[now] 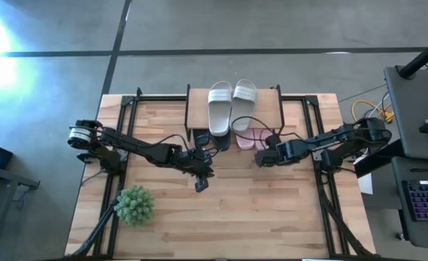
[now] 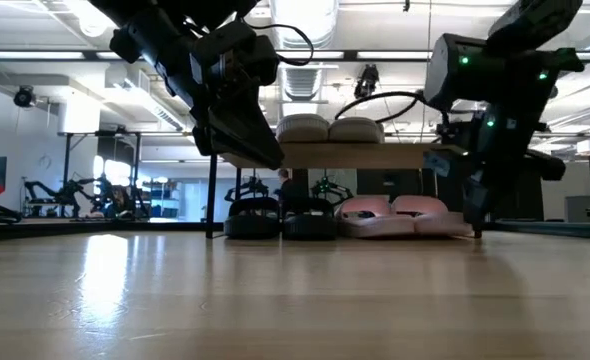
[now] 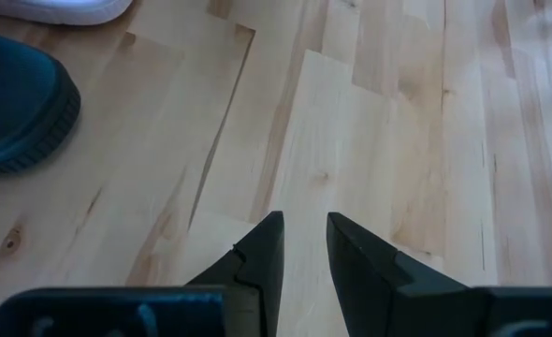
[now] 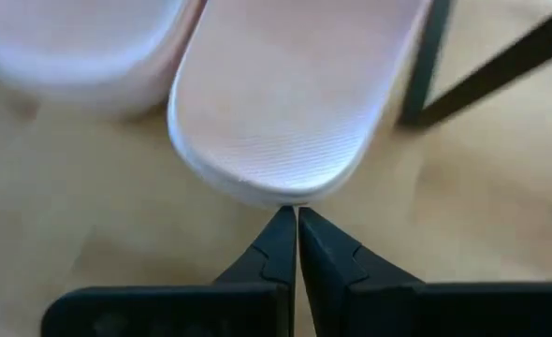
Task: Pick and place slides into the shelf
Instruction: Adjust the pink slides under the shelf
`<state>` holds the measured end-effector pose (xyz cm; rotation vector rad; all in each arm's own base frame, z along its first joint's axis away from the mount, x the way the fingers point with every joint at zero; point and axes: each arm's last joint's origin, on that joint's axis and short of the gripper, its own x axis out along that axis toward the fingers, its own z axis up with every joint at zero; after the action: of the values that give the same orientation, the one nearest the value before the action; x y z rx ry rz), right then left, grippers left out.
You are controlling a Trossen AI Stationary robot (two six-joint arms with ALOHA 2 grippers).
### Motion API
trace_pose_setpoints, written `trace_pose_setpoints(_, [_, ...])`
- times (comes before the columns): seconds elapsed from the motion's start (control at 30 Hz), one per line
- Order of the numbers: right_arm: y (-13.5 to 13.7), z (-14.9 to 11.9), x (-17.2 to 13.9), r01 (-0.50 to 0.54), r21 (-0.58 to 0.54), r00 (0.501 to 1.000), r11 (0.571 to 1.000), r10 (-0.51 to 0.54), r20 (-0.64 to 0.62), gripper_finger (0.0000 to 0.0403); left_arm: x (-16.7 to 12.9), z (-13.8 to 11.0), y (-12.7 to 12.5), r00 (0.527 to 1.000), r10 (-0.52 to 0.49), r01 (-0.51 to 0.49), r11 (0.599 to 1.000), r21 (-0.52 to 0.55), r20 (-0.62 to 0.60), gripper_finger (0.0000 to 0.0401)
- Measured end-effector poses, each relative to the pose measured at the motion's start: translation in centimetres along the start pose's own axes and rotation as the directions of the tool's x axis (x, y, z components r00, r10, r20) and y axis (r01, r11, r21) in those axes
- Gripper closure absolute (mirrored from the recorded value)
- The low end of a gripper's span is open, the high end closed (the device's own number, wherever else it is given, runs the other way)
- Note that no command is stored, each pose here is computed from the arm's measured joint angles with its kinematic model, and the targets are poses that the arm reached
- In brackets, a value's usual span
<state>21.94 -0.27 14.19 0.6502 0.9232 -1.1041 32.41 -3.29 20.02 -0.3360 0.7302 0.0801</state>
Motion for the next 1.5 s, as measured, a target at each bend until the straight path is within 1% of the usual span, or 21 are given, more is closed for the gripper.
trace_pose_setpoints(0.1, [-0.3,0.8,0.4,0.034,0.017,0.998,0.999,-0.034,0.059,0.0394,0.0,0.0,0.0,1.000,0.000,0.000,1.000,-0.001,0.000,0.0331])
trace_pose_setpoints(0.2, [-0.6,1.5,0.8,0.053,0.005,0.997,0.999,-0.053,0.052,0.0394,0.0,0.0,0.0,1.000,0.000,0.000,1.000,-0.002,0.000,0.0331])
trace_pose_setpoints(0.27, [-0.7,1.7,0.9,0.039,-0.008,0.999,0.999,-0.039,0.018,0.0394,0.0,0.0,0.0,1.000,0.000,0.000,1.000,-0.003,0.000,0.0331])
trace_pose_setpoints(0.37, [-0.6,1.7,0.6,-0.029,-0.048,0.997,0.998,0.025,-0.070,0.0394,0.0,0.0,0.0,1.000,0.000,0.000,1.000,-0.008,-0.001,0.0331])
trace_pose_setpoints(0.43, [0.0,1.4,0.3,-0.133,-0.090,0.981,0.987,0.118,-0.155,0.0394,0.0,0.0,0.0,1.000,0.000,0.000,1.000,-0.010,-0.001,0.0331])
trace_pose_setpoints(0.5, [0.9,1.1,-0.4,-0.292,-0.130,0.938,0.947,0.257,-0.235,0.0394,0.0,0.0,0.1,1.000,0.002,-0.002,0.999,-0.033,-0.001,0.0331])
trace_pose_setpoints(0.57, [1.9,0.9,-1.4,-0.451,-0.145,0.872,0.881,0.400,-0.283,0.0394,0.0,0.1,0.3,1.000,0.005,-0.005,0.997,-0.077,0.002,0.0331])
trace_pose_setpoints(0.63, [2.7,0.7,-2.6,-0.559,-0.140,0.815,0.818,0.509,-0.278,0.0394,0.0,0.3,0.7,1.000,0.013,-0.012,0.991,-0.133,0.012,0.0331])
trace_pose_setpoints(0.7, [3.1,0.9,-3.8,-0.620,-0.116,0.777,0.776,0.587,-0.227,0.0394,-0.1,0.7,1.0,0.999,0.017,-0.012,0.986,-0.169,0.031,0.0331])
trace_pose_setpoints(0.8, [3.2,1.6,-5.4,-0.673,-0.080,0.739,0.735,0.662,-0.125,0.0394,-0.7,1.8,1.1,0.995,-0.001,0.020,0.984,-0.179,0.104,0.0331])
trace_pose_setpoints(0.87, [2.8,2.0,-6.3,-0.696,-0.073,0.718,0.715,0.690,-0.087,0.0394,-1.4,2.6,1.0,0.988,-0.023,0.050,0.984,-0.170,0.155,0.0331])
trace_pose_setpoints(0.9, [2.5,2.3,-6.7,-0.694,-0.076,0.720,0.716,0.692,-0.061,0.0394,-1.8,3.1,0.8,0.982,-0.040,0.072,0.983,-0.166,0.187,0.0331])
trace_pose_setpoints(0.93, [2.1,2.4,-6.9,-0.677,-0.082,0.735,0.731,0.677,-0.035,0.0394,-2.1,3.3,0.9,0.979,-0.042,0.076,0.983,-0.166,0.200,0.0331])
trace_pose_setpoints(1.0, [1.5,2.5,-6.8,-0.619,-0.064,0.784,0.783,0.621,0.013,0.0394,-2.4,3.5,1.3,0.978,-0.032,0.068,0.982,-0.173,0.206,0.0331])
trace_pose_setpoints(1.07, [1.0,2.3,-6.0,-0.564,-0.062,0.825,0.824,0.565,-0.004,0.0394,-2.3,3.3,1.9,0.981,-0.014,0.051,0.982,-0.184,0.196,0.0331])
trace_pose_setpoints(1.1, [0.9,2.3,-5.4,-0.551,-0.059,0.834,0.832,0.551,-0.019,0.0394,-2.3,3.2,2.1,0.982,-0.006,0.042,0.981,-0.190,0.190,0.0331])
trace_pose_setpoints(1.17, [0.7,1.8,-4.3,-0.528,-0.056,0.849,0.847,0.526,-0.057,0.0394,-2.2,3.3,2.5,0.982,0.003,0.035,0.980,-0.197,0.191,0.0331])
trace_pose_setpoints(1.23, [1.2,1.6,-3.6,-0.526,-0.059,0.850,0.848,0.523,-0.062,0.0394,-2.3,3.4,2.7,0.981,-0.002,0.041,0.979,-0.199,0.195,0.0331])
trace_pose_setpoints(1.3, [1.6,1.3,-2.8,-0.501,-0.076,0.865,0.862,0.498,-0.059,0.0394,-2.3,3.4,2.7,0.981,-0.002,0.041,0.979,-0.199,0.193,0.0331])
trace_pose_setpoints(1.47, [3.3,1.1,-0.8,-0.504,-0.117,0.863,0.856,0.504,-0.032,0.0394,-2.3,3.4,2.8,0.981,0.001,0.034,0.983,-0.180,0.192,0.0331])
trace_pose_setpoints(1.5, [3.5,1.2,-0.4,-0.488,-0.124,0.871,0.864,0.490,-0.016,0.0394,-2.4,3.4,2.8,0.981,0.001,0.035,0.983,-0.180,0.193,0.0331])
